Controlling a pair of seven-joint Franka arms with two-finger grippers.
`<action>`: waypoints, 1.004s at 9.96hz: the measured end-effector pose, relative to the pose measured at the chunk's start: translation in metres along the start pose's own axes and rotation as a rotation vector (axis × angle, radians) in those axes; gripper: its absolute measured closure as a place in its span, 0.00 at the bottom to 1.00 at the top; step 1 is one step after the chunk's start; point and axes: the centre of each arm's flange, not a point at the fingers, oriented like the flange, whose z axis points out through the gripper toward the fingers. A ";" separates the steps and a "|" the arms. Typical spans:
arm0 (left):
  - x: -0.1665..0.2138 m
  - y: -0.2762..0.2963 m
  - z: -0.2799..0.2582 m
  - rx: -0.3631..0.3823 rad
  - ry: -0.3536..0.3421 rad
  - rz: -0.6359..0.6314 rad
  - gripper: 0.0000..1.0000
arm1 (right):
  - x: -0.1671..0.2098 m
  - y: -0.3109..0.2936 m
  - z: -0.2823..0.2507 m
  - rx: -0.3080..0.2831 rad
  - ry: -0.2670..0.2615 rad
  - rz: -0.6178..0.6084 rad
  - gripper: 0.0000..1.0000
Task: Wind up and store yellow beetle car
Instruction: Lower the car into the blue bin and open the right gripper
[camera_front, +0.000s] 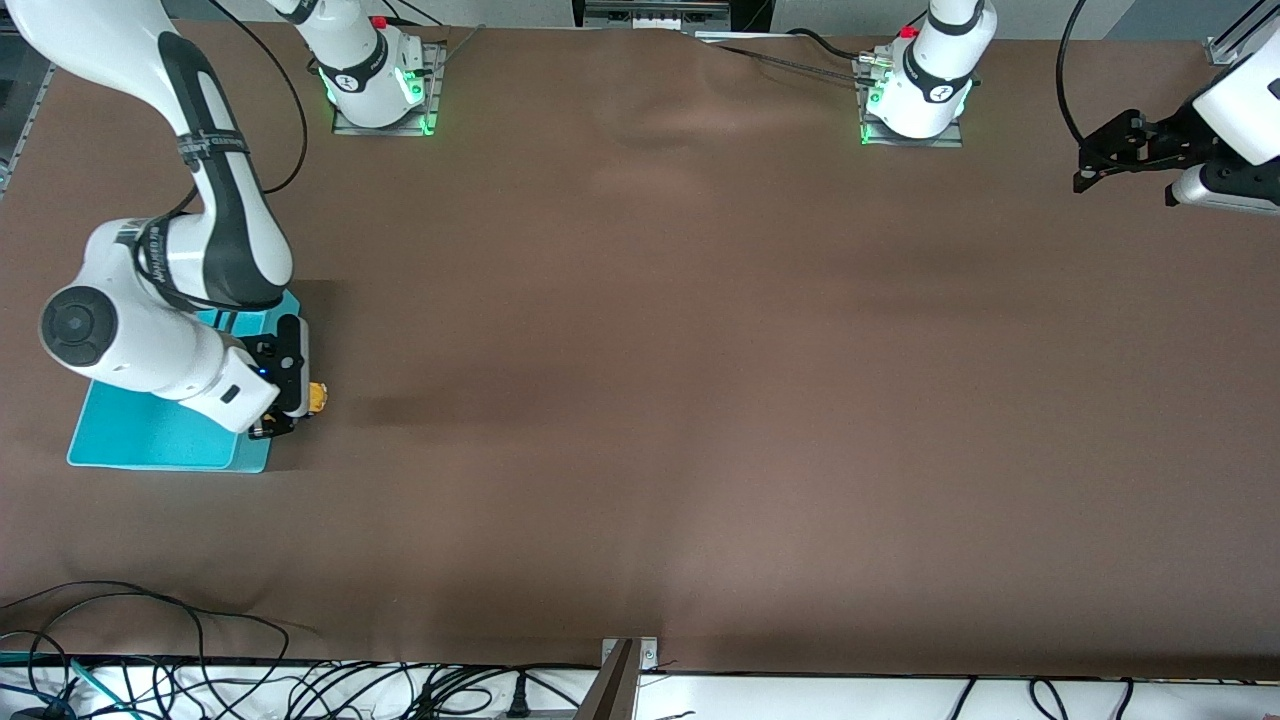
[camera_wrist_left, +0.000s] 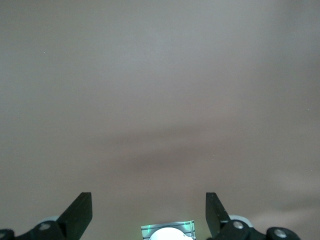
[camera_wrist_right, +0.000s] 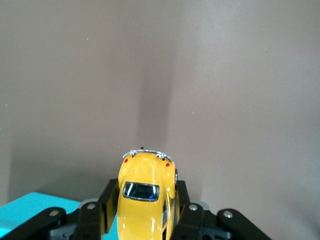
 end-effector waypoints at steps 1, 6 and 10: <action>0.000 0.000 0.000 0.000 0.000 0.000 0.00 | -0.008 0.001 -0.010 0.011 -0.013 0.007 0.50; 0.000 0.000 0.000 0.000 0.000 0.000 0.00 | -0.092 -0.016 -0.014 0.078 -0.066 -0.003 0.50; 0.000 0.002 0.000 0.000 0.000 0.003 0.00 | -0.141 -0.028 0.036 0.162 -0.087 -0.020 0.50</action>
